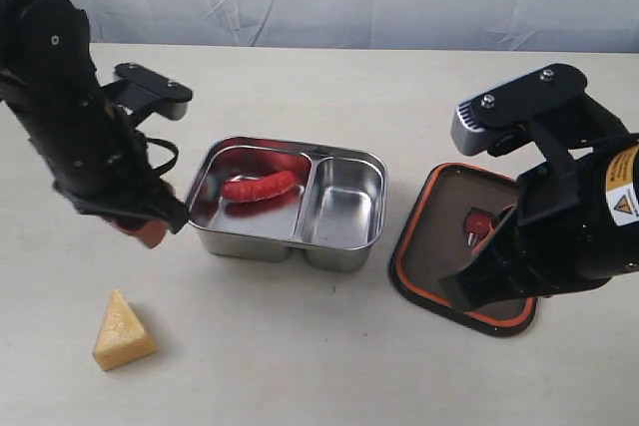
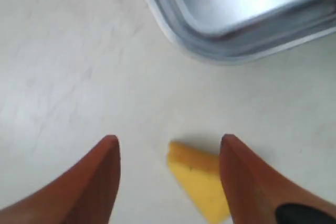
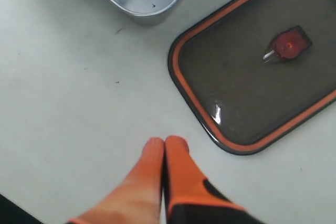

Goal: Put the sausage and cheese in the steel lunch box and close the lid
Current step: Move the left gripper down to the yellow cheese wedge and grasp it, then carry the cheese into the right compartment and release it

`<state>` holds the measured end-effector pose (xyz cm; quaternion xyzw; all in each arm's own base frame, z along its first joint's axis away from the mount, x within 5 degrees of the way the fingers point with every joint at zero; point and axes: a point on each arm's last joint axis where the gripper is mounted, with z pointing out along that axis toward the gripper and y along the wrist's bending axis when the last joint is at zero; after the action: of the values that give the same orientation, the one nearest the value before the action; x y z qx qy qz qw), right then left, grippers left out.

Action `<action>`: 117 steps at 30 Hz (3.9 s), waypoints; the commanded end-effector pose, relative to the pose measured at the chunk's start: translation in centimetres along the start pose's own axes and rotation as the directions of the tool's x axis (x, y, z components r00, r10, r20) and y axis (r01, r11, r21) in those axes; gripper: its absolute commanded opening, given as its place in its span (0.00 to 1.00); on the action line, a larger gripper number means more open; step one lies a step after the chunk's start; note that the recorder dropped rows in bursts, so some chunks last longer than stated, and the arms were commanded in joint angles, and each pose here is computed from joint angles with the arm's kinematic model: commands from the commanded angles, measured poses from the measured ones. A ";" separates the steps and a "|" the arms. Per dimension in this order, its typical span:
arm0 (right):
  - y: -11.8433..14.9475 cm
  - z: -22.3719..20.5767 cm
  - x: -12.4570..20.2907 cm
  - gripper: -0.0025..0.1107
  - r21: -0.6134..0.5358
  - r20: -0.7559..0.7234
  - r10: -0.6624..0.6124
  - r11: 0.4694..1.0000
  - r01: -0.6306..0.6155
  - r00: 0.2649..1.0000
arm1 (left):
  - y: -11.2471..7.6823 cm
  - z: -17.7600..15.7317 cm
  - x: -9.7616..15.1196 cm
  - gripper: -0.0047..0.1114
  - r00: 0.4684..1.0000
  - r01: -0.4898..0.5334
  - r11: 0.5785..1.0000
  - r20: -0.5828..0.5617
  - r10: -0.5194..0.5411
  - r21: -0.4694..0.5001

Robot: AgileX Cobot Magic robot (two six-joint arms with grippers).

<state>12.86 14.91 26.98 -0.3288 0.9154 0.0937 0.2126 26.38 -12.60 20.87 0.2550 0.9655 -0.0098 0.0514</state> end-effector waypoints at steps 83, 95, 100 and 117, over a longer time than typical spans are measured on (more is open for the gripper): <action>0.5 -0.2 -0.1 0.02 -0.057 0.021 0.051 0.997 -0.050 0.998 | -1.6 6.9 5.0 0.04 0.726 0.679 0.733 -0.163 -0.668 0.025; 0.4 -0.1 0.1 0.02 -0.052 0.001 0.050 0.997 -0.050 0.999 | -1.5 5.0 5.0 0.04 0.779 0.627 0.776 -0.089 -0.621 0.070; 0.5 -0.1 0.1 0.02 -0.054 0.000 0.051 0.997 -0.051 0.999 | -1.8 3.9 4.9 0.04 0.801 0.599 0.791 -0.064 -0.596 0.127; 0.3 -0.1 0.0 0.02 -0.033 0.014 0.031 0.999 -0.031 0.999 | -3.6 -0.7 0.8 0.04 0.808 0.488 0.727 0.066 -0.586 0.482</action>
<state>12.57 15.23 27.00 -0.3101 0.9214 0.1200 0.2011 23.27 -14.69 20.14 -0.0423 0.9670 -0.2425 0.0662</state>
